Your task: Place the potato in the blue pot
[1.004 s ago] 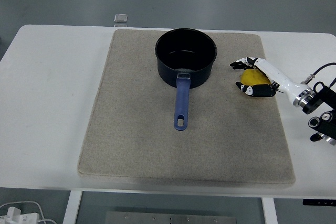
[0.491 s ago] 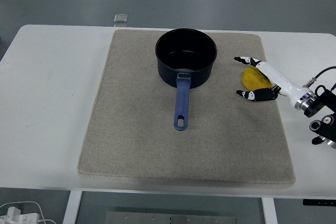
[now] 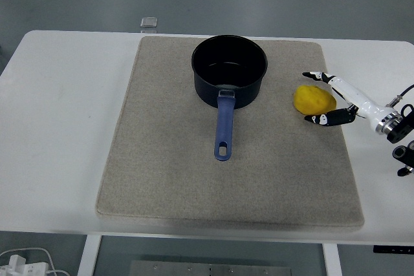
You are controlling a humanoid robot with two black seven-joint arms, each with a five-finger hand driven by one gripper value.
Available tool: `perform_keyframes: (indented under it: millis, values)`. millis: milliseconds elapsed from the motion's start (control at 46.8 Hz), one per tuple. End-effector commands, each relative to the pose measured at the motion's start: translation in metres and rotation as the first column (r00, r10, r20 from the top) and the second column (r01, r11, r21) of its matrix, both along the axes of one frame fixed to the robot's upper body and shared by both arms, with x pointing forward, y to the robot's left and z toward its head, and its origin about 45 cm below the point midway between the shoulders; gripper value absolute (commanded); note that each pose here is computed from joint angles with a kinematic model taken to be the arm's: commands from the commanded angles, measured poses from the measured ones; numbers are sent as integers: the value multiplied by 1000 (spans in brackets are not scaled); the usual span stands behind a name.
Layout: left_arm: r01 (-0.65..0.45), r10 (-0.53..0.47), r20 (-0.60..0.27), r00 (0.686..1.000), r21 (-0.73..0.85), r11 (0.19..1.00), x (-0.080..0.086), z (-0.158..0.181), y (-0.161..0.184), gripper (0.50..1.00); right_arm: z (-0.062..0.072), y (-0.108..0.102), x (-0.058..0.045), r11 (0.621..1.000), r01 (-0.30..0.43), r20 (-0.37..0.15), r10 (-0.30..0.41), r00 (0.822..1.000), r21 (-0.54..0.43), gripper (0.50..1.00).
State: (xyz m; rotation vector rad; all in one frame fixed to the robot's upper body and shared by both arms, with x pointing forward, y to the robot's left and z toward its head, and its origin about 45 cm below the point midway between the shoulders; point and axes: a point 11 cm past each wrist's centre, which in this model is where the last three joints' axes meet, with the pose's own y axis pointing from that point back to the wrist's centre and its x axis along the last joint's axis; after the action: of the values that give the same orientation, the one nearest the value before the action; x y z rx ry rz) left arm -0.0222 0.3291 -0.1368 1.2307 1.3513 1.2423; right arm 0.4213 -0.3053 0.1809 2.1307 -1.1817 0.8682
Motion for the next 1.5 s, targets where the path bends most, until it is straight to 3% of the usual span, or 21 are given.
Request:
perform_keyframes:
  millis: [0,128,235,363,470,1474]
  values:
    - [0,0,0,1000,0,1000,0,0,0,999,0,1,0,1000,0,1,0,1000,4,911]
    - [0,0,0,1000,0,1000,0,0,0,999,1,1,1,1000,0,2,0,1000,6,899]
    - [2,-2,0,1000,0,1000,0,0,0,999,1,2,1,1000,-2,3,2,1000,9,852]
    - [2,-2,0,1000,0,1000,0,0,0,999,1,4,1,1000,-4,2,4,1000,11,732]
    - [2,-2,0,1000,0,1000,0,0,0,999,0,5,0,1000,-9,-1,9,1000,13,500]
    - [6,-6,-1,1000,-1,1000,0,0,0,999,1,6,2,1000,-1,-3,1,1000,15,500]
